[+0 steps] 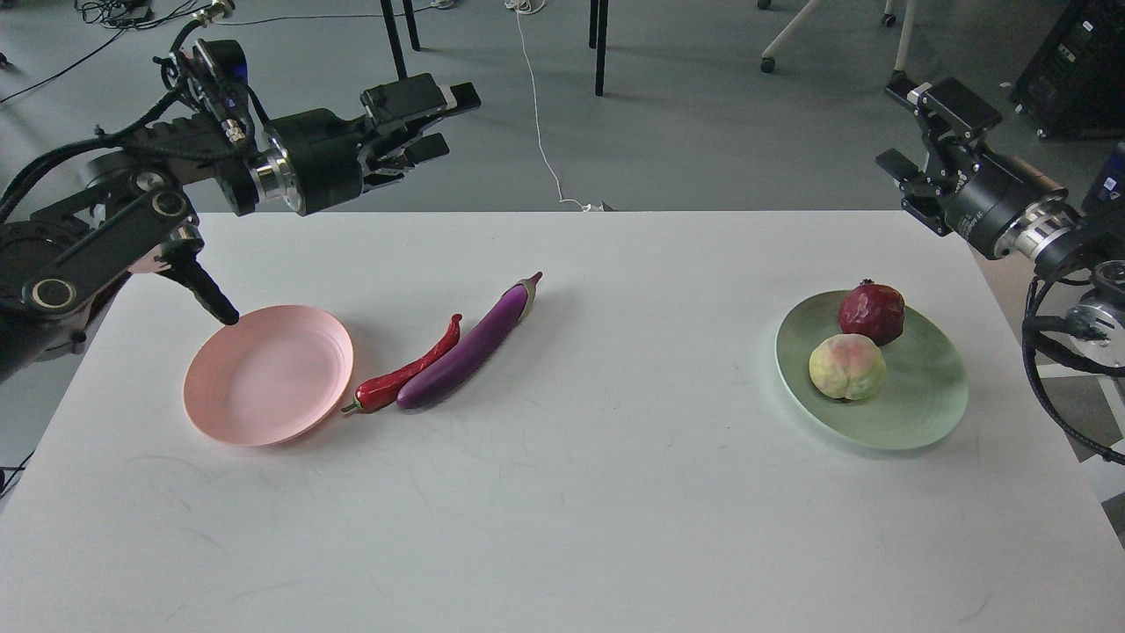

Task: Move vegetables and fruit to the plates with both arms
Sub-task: 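Reach the left hand down and grasp the purple eggplant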

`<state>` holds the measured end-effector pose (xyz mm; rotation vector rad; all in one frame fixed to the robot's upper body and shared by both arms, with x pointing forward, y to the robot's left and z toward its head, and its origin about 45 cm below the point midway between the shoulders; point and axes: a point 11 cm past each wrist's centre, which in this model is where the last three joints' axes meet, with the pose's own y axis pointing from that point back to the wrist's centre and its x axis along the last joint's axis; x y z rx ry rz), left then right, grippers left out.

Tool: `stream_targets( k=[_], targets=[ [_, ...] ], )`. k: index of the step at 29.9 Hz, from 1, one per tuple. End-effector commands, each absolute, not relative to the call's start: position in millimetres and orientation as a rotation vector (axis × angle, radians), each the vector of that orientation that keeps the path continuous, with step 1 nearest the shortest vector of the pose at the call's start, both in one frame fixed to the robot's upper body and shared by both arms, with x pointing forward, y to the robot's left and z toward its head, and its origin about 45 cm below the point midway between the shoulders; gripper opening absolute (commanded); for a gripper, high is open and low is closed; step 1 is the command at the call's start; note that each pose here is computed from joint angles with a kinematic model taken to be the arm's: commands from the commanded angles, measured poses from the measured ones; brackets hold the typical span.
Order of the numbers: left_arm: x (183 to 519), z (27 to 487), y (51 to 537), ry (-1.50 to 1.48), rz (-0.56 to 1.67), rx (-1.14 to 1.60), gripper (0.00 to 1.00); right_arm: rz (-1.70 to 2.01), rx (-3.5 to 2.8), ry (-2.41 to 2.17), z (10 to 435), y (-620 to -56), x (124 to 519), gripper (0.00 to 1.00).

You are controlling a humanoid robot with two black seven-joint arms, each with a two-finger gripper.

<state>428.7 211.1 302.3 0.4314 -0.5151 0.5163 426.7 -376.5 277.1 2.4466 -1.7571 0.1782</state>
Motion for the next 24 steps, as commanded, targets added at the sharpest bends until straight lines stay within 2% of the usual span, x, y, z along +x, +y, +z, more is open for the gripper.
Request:
stream_targets(
  k=[1,8,14,18,24],
  targets=[
    [409.0,278.0,193.8,-0.654,0.374,0.567,0.97,-0.071,2.498,-2.010,276.2,-395.6,422.7,0.99],
    [389.8,218.0,183.4,-0.866,0.185,0.802,0.94,-0.525,2.597,-2.225,246.5,-415.0,399.4,0.99],
    [372.7,164.1,178.6,-1.116,0.043,0.927,0.94,-0.559,2.572,-2.245,236.0,-419.5,392.8,0.99],
    [371.2,135.2,189.5,-1.092,0.054,0.977,0.94,-0.545,2.561,-2.263,237.9,-424.0,393.7,0.99],
    [377.0,123.0,192.8,-1.093,0.084,0.999,0.94,-0.536,2.550,-2.254,236.0,-425.5,391.9,0.99]
  ],
)
